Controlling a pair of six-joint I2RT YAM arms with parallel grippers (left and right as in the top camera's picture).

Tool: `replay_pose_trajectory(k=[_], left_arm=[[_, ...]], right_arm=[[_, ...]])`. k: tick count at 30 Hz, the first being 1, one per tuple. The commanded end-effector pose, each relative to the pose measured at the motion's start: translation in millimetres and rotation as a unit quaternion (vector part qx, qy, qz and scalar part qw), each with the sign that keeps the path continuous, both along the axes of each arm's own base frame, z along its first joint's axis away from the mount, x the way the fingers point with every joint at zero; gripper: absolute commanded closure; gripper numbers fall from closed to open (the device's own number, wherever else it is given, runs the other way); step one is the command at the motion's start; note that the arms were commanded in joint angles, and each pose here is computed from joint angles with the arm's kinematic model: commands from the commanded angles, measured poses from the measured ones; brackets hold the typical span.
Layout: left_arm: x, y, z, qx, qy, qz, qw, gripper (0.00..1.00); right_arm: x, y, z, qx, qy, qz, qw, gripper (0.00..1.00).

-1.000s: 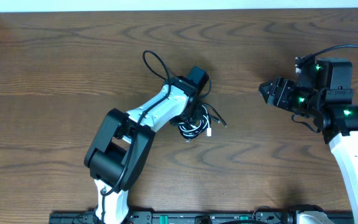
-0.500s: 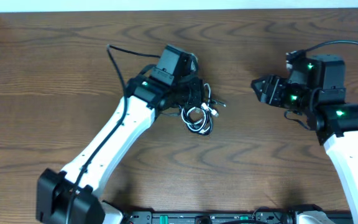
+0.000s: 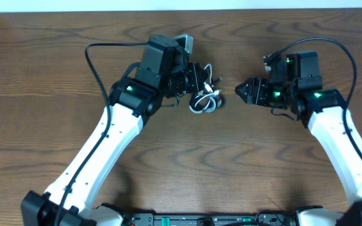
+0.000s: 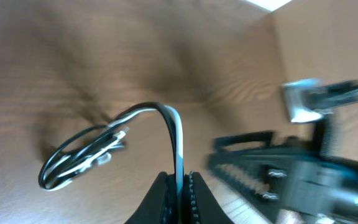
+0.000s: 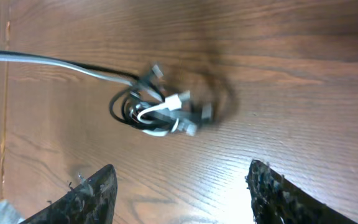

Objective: Untangle cables
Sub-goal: 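Grasp the cable bundle with the left gripper and lift it up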

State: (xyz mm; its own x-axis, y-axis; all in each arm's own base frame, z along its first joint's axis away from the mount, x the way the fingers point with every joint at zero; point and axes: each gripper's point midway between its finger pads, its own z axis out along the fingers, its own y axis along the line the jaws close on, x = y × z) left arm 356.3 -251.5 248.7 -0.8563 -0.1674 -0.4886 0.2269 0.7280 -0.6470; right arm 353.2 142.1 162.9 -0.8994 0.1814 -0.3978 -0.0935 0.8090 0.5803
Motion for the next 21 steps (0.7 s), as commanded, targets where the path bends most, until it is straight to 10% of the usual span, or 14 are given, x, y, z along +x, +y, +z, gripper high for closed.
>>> replay_pose_trajectory(k=[1, 21], left_arm=[[-5, -1, 40, -0.037, -0.047, -0.007, 0.998, 0.93], [19, 29, 100, -0.062, -0.146, 0.112, 0.981, 0.93]], right_arm=[[3, 17, 1, 0.023, -0.011, 0.048, 0.999, 0.36], [20, 81, 32, 0.143, -0.041, 0.075, 0.986, 0.36]])
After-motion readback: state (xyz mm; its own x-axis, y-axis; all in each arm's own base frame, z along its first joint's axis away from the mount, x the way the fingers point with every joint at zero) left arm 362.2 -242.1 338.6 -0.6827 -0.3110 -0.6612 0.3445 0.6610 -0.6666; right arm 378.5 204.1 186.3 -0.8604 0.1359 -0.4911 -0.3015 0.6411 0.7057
